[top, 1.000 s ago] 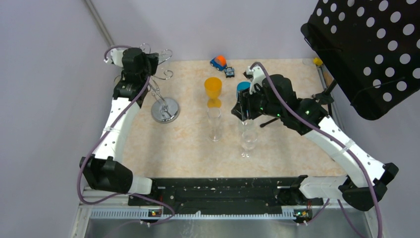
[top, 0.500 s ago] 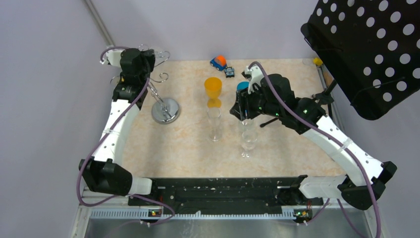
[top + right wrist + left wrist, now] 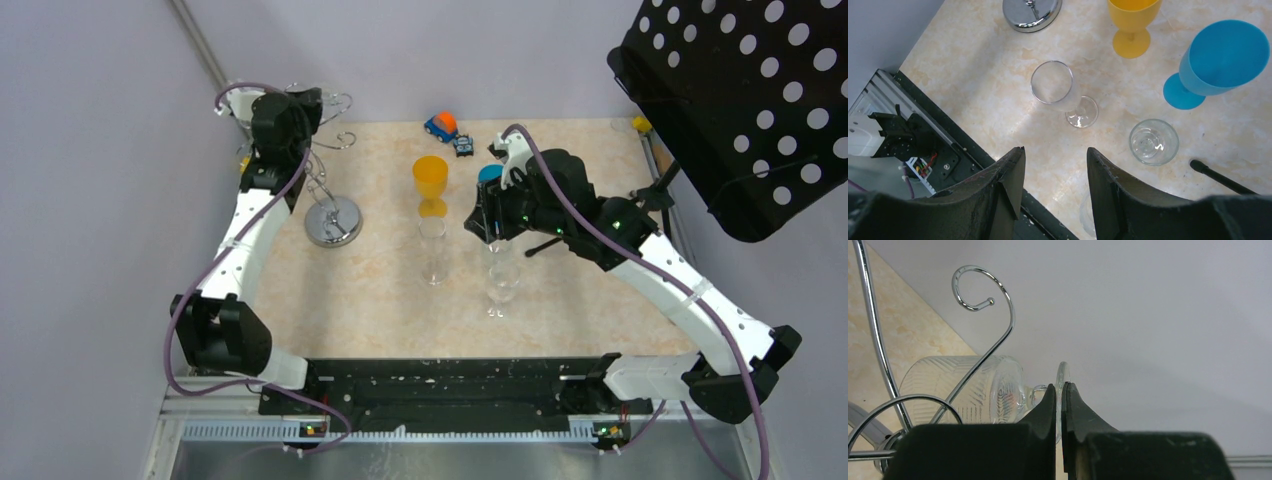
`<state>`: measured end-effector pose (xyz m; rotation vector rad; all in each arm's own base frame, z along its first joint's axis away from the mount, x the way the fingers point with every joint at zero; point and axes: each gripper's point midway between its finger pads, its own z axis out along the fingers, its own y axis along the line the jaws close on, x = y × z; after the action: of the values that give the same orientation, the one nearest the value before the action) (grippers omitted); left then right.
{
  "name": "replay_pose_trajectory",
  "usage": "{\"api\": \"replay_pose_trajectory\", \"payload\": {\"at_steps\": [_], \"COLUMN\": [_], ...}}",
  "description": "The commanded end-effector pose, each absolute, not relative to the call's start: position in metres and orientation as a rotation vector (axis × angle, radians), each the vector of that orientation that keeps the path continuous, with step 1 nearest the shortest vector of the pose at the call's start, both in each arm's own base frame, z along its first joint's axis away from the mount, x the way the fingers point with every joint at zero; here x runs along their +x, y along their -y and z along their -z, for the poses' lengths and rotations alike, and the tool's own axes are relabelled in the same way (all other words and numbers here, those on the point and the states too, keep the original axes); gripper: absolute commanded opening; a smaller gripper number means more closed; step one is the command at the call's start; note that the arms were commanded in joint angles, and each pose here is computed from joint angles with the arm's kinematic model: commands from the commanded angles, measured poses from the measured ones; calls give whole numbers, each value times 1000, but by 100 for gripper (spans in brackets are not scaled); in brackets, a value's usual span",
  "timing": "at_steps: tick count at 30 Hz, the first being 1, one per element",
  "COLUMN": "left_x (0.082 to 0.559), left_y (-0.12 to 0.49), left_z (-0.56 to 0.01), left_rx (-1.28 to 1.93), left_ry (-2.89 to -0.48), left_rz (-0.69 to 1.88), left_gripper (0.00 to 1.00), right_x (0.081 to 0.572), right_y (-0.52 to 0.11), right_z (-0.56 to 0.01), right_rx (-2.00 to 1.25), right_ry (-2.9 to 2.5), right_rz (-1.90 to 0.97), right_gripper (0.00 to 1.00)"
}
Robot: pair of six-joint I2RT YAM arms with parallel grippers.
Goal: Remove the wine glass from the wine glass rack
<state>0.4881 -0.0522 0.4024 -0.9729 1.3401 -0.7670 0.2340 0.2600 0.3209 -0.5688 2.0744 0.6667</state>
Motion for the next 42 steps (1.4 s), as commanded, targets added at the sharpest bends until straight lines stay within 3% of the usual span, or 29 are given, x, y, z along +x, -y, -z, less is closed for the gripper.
{"api": "replay_pose_trajectory", "payload": {"at_steps": [1, 14, 28, 34, 42], "left_x": [477, 478, 487, 491, 486], "left_y": [60, 39, 33, 32, 26], "left_z": [-490, -465, -456, -456, -466], "left_rx": [-794, -970, -912, -913, -1067], "left_ry": [-1099, -1147, -1254, -1247, -1098], "left_rz": [920, 660, 410, 417, 611], "left_gripper": [0, 0, 0, 0, 0], "right_x": [233, 237, 234, 232, 230], "right_y": [-259, -261, -257, -255, -253], "right_z": [-339, -339, -341, -341, -341], "right_rx": [-558, -558, -548, -545, -538], "right_ry": [-2012, -2009, -2006, -2005, -2006], "right_rz": [-680, -670, -671, -674, -678], "right_gripper": [50, 50, 50, 50, 50]}}
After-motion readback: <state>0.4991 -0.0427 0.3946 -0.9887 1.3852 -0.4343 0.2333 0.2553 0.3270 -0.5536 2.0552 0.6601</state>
